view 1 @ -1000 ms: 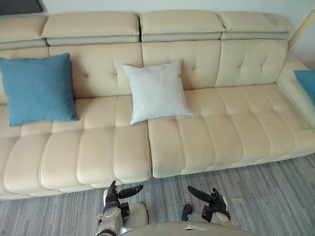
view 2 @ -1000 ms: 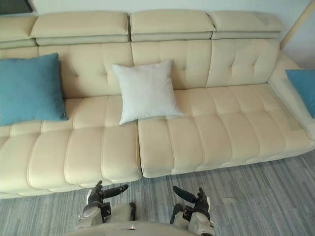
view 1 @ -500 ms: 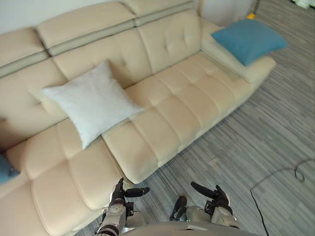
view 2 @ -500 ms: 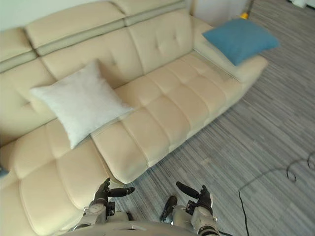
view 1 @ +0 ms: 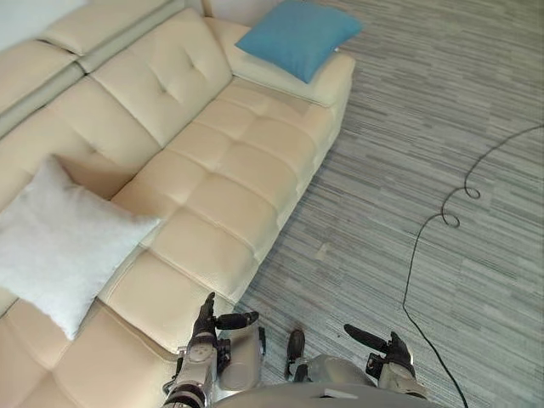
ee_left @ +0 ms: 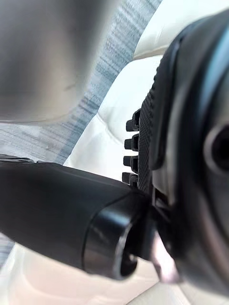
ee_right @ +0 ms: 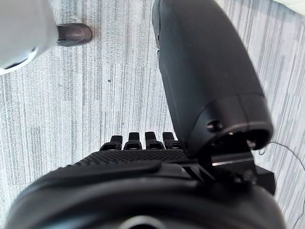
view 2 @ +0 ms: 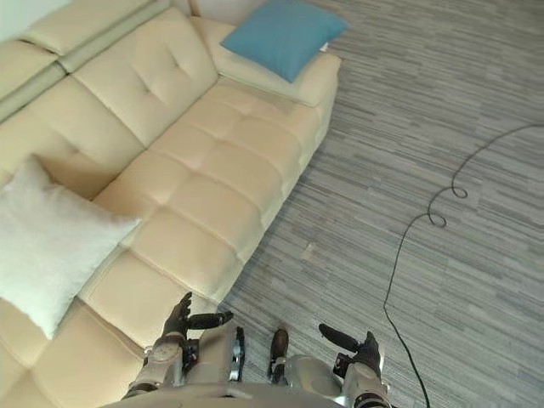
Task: Pick up cushions and gather them together orderly.
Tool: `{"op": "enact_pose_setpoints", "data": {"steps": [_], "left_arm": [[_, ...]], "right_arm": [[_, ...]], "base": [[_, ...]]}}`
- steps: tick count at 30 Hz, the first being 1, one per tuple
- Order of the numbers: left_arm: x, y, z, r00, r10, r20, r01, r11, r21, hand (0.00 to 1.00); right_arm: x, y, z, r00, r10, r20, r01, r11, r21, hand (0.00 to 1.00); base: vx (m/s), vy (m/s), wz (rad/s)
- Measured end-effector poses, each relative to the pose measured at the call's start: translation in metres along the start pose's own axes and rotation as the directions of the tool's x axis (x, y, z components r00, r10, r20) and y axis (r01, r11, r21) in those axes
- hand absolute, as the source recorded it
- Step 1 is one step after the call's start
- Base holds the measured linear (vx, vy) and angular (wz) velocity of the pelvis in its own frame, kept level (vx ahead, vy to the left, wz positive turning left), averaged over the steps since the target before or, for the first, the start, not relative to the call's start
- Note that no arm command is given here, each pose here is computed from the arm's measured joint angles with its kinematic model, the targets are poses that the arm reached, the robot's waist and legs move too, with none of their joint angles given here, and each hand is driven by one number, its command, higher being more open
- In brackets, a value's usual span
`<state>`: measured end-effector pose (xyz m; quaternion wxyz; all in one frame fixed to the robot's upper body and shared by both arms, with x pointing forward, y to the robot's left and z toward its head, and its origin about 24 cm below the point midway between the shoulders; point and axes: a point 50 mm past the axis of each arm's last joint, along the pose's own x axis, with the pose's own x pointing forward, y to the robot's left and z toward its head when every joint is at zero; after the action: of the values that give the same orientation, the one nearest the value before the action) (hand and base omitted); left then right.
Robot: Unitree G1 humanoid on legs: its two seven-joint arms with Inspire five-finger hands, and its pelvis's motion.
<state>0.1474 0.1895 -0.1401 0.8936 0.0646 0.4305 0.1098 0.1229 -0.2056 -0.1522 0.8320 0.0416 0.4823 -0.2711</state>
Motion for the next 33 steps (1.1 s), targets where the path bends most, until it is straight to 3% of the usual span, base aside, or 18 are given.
{"op": "enact_pose_setpoints", "data": {"steps": [7,19,23,33], "left_arm": [[-0.002,-0.009,0.018,0.996,-0.015,0.088,0.019,0.999,-0.041,1.0],[-0.005,-0.008,-0.006,1.0,-0.015,-0.013,0.015,0.999,-0.039,1.0],[-0.001,-0.01,0.004,1.0,-0.012,0.004,0.012,0.999,-0.041,1.0],[-0.002,-0.027,0.007,0.998,-0.061,0.001,0.061,0.998,-0.022,1.0]], "right_arm": [[-0.003,0.015,0.007,0.999,0.023,0.024,-0.024,1.0,0.017,1.0],[-0.013,0.019,-0.009,0.997,0.067,0.037,-0.066,0.998,-0.019,1.0],[-0.014,0.024,0.0,0.995,0.077,0.068,-0.077,0.997,-0.005,1.0],[-0.004,0.001,0.003,0.999,0.004,0.046,-0.003,1.0,-0.024,1.0]], "base": [[0.18,-0.038,-0.8],[0.48,0.033,-0.89],[0.46,-0.119,0.05],[0.39,-0.245,0.21]]}}
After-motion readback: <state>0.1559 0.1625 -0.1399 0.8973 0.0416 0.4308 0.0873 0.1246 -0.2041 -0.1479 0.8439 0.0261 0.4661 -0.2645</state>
